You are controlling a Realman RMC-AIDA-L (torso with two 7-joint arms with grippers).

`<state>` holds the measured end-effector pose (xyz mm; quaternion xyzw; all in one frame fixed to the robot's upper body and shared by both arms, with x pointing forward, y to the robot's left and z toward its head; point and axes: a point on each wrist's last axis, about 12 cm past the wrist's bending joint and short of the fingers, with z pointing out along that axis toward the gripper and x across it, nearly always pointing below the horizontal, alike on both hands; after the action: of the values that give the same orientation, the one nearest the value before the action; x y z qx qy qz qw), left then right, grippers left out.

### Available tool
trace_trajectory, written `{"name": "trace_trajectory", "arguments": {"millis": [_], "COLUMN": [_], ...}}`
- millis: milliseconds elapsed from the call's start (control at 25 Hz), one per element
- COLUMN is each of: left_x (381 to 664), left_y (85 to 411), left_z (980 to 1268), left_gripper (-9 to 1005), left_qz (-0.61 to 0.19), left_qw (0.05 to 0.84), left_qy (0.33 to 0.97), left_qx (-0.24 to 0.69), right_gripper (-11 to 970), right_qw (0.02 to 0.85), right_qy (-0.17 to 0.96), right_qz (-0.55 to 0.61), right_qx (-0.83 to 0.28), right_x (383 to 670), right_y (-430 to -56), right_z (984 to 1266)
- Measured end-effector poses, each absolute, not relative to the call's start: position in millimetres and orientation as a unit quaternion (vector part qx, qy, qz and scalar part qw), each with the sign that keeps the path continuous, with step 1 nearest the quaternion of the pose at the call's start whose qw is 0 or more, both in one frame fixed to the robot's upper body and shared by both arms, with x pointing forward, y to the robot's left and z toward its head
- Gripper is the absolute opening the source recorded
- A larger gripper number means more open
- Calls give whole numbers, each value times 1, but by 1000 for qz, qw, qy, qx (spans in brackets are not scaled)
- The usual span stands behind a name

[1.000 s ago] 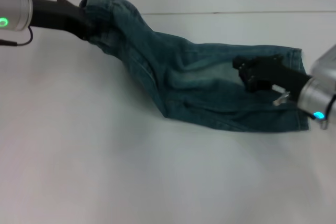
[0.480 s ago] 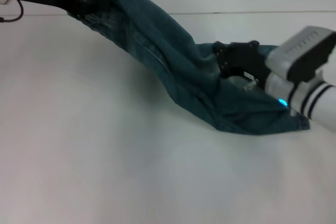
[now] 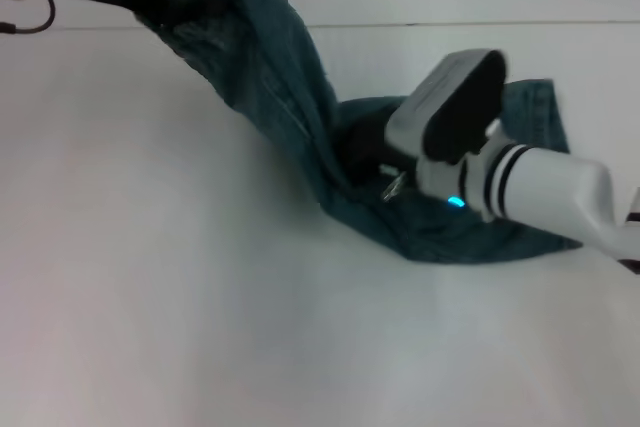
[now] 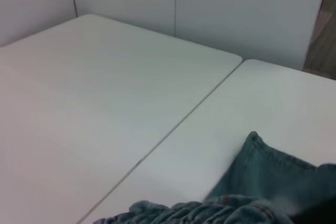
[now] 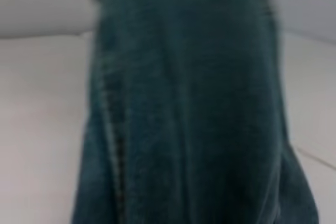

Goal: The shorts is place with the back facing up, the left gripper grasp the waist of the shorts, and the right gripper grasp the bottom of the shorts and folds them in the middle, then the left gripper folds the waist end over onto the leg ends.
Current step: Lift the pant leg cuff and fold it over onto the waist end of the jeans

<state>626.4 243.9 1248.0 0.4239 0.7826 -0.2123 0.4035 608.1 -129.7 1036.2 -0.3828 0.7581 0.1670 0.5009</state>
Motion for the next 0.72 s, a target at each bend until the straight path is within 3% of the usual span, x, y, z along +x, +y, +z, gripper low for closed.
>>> {"name": "trace_trajectory", "arguments": {"millis": [480, 600, 720], "left_x": [624, 622, 621], "left_y": [218, 213, 209], "left_z": [1254, 1251, 1247], "left_gripper": [123, 126, 129], "left_qz": [-223, -225, -229], "left_qw": [399, 394, 392], "left_qy": [763, 761, 760], "left_qx": [458, 464, 466], "right_gripper": [10, 10, 11], "right_qw": [484, 489, 515], "right_qy": [732, 739, 743], "right_qz": [203, 206, 215], "right_qx": [-435, -416, -369], "right_x": [596, 594, 594], "right_y": [-98, -108, -142], "right_z": [1039, 1036, 1033]}}
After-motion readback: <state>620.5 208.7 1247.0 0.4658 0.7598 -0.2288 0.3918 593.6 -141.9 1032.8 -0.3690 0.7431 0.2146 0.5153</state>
